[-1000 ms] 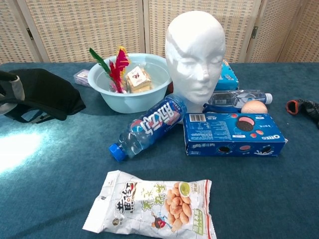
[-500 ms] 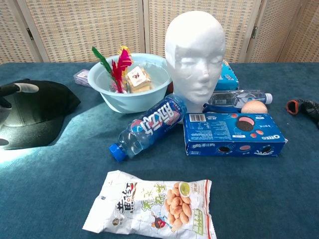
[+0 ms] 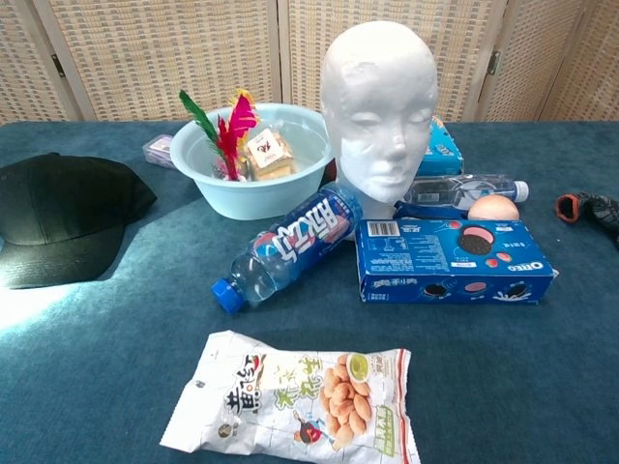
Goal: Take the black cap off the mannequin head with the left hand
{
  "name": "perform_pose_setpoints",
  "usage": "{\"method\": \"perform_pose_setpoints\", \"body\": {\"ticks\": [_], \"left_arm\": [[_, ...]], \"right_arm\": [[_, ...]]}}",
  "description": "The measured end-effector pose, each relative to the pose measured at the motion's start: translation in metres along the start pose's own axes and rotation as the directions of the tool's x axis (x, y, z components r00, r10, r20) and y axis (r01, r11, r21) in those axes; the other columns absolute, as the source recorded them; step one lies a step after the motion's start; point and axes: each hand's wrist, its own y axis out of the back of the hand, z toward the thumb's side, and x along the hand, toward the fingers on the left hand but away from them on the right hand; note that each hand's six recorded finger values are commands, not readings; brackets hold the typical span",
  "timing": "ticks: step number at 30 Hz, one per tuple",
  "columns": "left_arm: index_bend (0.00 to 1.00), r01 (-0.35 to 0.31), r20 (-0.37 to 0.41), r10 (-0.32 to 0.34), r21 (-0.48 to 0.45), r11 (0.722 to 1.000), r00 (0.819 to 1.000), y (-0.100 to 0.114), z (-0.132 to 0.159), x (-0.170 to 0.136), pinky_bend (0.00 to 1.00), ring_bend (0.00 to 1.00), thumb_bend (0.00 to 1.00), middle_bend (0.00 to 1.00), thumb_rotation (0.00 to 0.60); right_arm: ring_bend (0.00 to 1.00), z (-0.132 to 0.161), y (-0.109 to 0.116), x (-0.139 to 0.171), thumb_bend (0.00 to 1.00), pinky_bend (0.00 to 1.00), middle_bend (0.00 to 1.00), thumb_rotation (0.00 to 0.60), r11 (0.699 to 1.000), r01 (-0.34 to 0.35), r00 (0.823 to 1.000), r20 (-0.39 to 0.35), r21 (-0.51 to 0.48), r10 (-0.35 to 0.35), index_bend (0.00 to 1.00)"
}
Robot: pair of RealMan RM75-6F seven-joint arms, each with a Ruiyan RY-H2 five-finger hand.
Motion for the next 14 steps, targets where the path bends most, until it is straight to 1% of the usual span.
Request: {"method": "perform_pose_setpoints", "body": {"ticks": [2,8,14], "left_arm": [[0.0,-0.007,-0.029,0.007,-0.012,1.0,1.0,0.004,-0.007,-0.009,0.58,0.3,0.0,0.2,0.6],[0.0,-0.051,-0.083,0.05,-0.015,0.999,0.995,0.013,-0.02,-0.035,0.54,0.29,0.0,0.19,0.6],[0.0,-0.078,-0.099,0.077,-0.009,0.997,0.992,0.021,-0.023,-0.059,0.53,0.28,0.0,0.19,0.6]], "right_arm": [[0.12,0.003,-0.002,-0.002,0.01,0.17,0.21,0.6,1.0,-0.009,1.0,-0.016,-0.001,0.009,0.12],[0.12,0.01,-0.01,-0.009,0.01,0.17,0.22,0.6,0.999,-0.039,0.998,-0.048,-0.007,0.039,0.13],[0.12,0.019,-0.015,-0.015,0.01,0.17,0.23,0.6,0.999,-0.045,0.995,-0.086,-0.017,0.043,0.14]]}}
